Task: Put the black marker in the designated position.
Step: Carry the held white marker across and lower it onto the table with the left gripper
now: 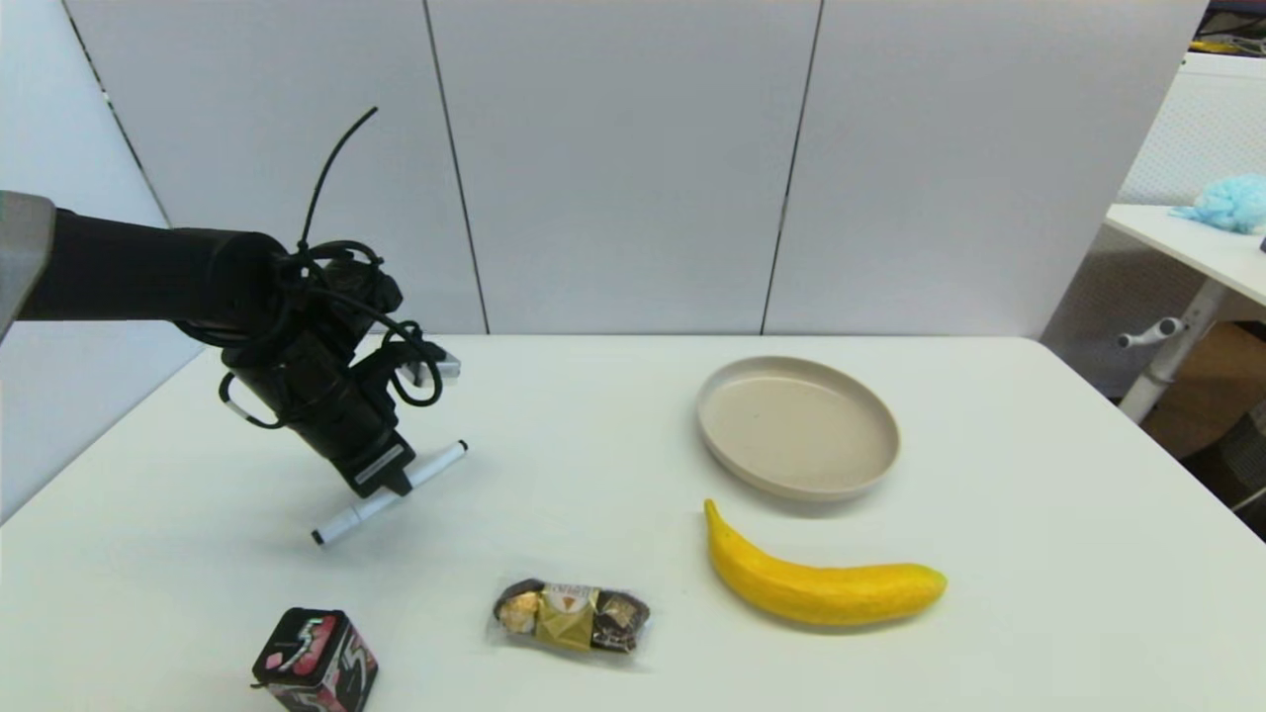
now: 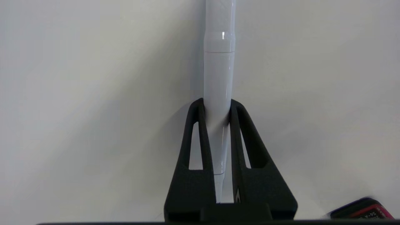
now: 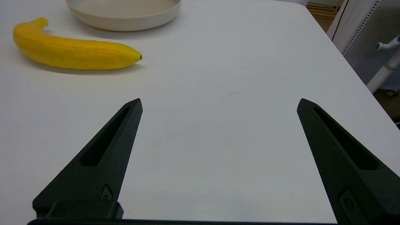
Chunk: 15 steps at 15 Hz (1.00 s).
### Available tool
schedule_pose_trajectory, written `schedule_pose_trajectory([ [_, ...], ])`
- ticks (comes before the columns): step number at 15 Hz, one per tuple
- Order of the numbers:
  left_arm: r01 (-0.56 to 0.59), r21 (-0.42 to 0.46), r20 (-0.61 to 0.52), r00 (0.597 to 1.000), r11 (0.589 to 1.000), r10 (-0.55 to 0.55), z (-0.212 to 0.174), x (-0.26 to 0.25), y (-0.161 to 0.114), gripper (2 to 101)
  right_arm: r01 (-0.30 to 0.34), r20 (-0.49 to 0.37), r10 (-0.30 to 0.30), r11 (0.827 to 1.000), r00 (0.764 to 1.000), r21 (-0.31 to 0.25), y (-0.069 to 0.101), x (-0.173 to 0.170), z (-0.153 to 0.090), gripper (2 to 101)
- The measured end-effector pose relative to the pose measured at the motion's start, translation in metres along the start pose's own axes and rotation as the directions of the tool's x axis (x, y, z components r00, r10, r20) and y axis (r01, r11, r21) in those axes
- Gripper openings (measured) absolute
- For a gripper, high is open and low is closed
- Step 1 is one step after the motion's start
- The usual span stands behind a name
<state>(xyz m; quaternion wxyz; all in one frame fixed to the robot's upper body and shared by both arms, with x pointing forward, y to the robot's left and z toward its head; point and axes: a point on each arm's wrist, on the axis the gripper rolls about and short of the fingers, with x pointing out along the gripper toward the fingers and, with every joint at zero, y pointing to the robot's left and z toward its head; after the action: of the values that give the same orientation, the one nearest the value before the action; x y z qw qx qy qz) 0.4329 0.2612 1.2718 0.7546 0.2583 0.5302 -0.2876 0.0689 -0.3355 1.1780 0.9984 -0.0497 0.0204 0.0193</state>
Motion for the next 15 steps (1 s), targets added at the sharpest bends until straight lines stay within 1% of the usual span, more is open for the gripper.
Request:
schedule_pose_trajectory([
  [2, -0.021, 0.013, 0.036, 0.999, 1.0, 0.021, 0.007, -0.009, -0.001, 11.8, 0.0, -0.001, 0.0, 1.0, 1.0, 0.0, 0.0, 0.0, 0.0, 98.0],
  [4, -0.061, 0.03, 0.103, 0.993, 0.998, 0.058, 0.02, -0.023, 0.001, 11.8, 0.0, -0.001, 0.0, 1.0, 1.0, 0.0, 0.0, 0.0, 0.0, 98.0],
  [7, -0.123, 0.052, 0.228, 0.968, 0.991, 0.108, 0.05, -0.046, -0.003, 11.8, 0.0, 0.0, 0.0, 1.0, 1.0, 0.0, 0.0, 0.0, 0.0, 98.0],
  [9, -0.137, 0.047, 0.307, 0.945, 0.989, 0.116, 0.073, -0.053, -0.014, 11.8, 0.0, 0.0, 0.0, 1.0, 1.0, 0.0, 0.0, 0.0, 0.0, 98.0],
  [11, -0.143, 0.037, 0.406, 0.906, 0.989, 0.116, 0.099, -0.047, -0.028, 11.8, 0.0, 0.0, 0.0, 1.0, 1.0, 0.0, 0.0, 0.0, 0.0, 98.0],
  [15, -0.175, 0.067, 0.592, 0.8, 0.982, 0.102, 0.148, -0.017, -0.055, 11.8, 0.0, 0.0, 0.0, 1.0, 1.0, 0.0, 0.0, 0.0, 0.0, 98.0],
])
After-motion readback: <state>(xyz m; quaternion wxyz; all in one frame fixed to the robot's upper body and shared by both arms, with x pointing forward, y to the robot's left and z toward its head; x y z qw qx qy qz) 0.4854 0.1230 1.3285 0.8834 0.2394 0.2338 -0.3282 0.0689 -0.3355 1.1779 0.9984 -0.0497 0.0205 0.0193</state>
